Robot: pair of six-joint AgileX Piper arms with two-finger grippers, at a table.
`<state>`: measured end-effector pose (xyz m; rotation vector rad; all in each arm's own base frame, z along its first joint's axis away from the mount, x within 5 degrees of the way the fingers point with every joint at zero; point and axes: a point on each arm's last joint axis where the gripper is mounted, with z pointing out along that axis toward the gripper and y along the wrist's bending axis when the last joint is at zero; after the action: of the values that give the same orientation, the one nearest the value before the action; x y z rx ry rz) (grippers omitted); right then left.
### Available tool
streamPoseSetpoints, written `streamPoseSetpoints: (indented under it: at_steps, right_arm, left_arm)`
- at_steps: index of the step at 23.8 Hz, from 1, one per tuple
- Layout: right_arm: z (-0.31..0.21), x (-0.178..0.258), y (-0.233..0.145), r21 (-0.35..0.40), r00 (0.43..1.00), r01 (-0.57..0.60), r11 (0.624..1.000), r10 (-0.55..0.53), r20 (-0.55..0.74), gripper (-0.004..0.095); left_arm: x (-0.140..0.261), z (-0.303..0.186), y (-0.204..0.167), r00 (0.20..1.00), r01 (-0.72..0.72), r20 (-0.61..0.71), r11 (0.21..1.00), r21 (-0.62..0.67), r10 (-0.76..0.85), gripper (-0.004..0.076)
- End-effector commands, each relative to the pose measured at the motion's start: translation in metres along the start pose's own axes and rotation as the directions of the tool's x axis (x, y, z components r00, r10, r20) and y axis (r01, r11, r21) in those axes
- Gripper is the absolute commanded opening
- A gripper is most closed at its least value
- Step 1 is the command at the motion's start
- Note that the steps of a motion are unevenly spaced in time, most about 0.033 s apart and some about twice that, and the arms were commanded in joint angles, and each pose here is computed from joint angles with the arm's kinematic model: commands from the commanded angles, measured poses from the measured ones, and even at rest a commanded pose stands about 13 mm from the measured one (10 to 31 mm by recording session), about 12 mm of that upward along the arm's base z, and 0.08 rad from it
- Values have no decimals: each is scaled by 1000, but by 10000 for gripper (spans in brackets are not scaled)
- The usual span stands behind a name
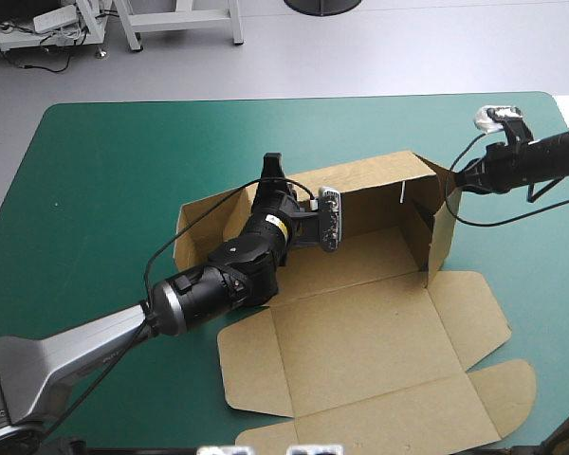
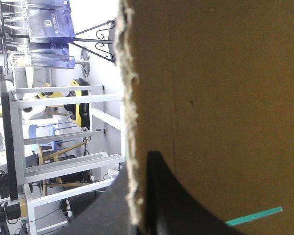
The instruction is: Fold the box
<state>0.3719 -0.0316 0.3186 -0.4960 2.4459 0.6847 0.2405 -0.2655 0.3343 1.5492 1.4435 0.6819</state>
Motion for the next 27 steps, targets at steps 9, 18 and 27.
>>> streamPoseSetpoints:
  at_steps: [9, 18, 27]
  right_arm:
    - [-9, 20, 24, -44, 991, 131, 990, -131, 6, 33]
    - [-9, 29, 18, 19, 994, 54, 998, -51, -95, 295]
    - [-12, 33, 29, -16, 995, 77, 997, -77, -64, 307]
  left_arm:
    - [-3, -15, 18, 998, 3, 56, 997, -73, 1, -6]
    - [-4, -15, 18, 998, 3, 59, 997, -73, 1, -6]
    - [-4, -15, 18, 998, 3, 61, 997, -73, 1, -6]
